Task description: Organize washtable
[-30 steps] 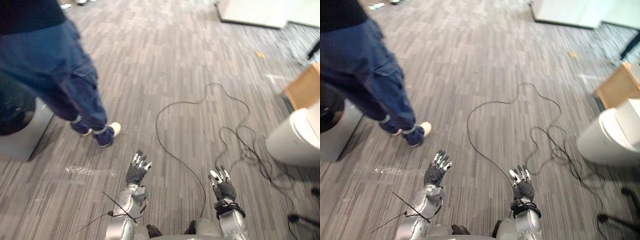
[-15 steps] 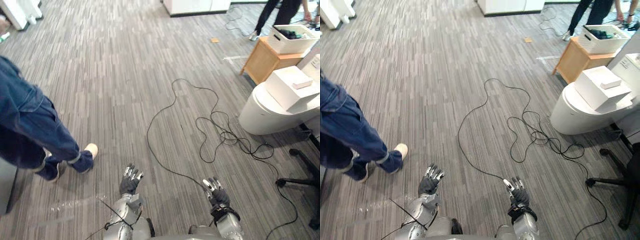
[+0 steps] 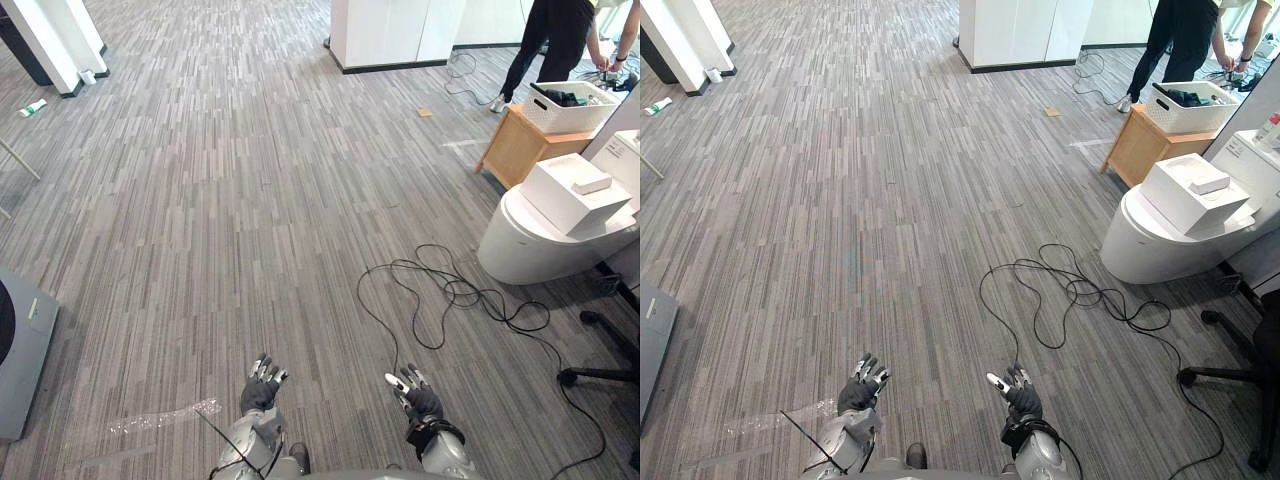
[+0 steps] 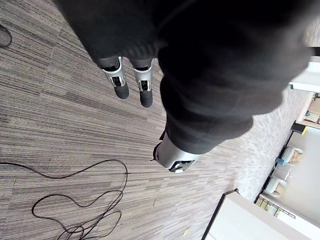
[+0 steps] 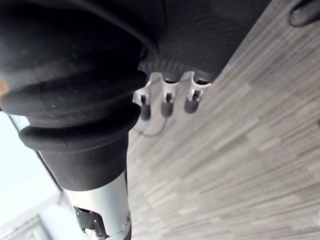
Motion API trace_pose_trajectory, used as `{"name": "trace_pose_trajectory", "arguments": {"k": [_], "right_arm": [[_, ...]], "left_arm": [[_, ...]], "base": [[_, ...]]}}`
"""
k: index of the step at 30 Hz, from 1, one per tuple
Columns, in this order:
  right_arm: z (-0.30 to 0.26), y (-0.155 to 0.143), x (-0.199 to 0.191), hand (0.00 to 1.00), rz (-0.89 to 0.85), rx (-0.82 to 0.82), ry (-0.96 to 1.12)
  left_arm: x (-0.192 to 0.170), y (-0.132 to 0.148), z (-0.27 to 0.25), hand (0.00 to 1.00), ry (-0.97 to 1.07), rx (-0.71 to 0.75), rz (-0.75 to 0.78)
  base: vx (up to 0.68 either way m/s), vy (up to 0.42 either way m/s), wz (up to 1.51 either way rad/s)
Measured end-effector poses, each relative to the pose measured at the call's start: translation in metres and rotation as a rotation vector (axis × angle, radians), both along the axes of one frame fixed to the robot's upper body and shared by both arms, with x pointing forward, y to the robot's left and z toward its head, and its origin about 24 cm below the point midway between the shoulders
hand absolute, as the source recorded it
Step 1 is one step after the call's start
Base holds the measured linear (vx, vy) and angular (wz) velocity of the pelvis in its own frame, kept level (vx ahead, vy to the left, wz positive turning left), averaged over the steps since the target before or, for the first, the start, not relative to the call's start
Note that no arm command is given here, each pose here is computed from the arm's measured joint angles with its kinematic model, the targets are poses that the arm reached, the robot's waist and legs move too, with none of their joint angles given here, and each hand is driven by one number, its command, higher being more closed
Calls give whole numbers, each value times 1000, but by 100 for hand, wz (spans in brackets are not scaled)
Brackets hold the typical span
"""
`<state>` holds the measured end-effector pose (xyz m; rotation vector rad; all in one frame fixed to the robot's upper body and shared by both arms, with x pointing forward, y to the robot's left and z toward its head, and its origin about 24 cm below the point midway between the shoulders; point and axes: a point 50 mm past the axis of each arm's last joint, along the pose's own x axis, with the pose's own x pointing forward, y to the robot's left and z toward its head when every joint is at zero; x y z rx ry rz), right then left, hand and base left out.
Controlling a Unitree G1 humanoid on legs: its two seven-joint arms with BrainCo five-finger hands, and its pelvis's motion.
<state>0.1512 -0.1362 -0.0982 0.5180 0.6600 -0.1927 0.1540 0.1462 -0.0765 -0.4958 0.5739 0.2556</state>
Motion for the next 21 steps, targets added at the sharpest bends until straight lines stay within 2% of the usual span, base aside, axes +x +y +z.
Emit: {"name": "trace_pose_trajectory", "arguments": {"k": [4,7,10,15,21], "right_arm": [[0,-11,-1,0,-45,-9,-2],[1,-31,-2,0,-81,-46,-20],[-9,-47,-7,0,-116,-80,31],[-27,-46,-29,0,-126,-66,135],[-34,-39,-38,0,-107,-58,179]], "left_arm": [[10,5,5,0,-40,23,-32],[19,9,9,0,-84,47,-68],[18,14,-9,0,-21,87,-116],[-3,21,-32,0,106,117,-130],[-24,27,-47,0,203,143,-122]], "base": [[-17,-16,-2],[-67,-25,-11],[-98,-18,-5],[-94,-7,3],[-41,26,8]]}}
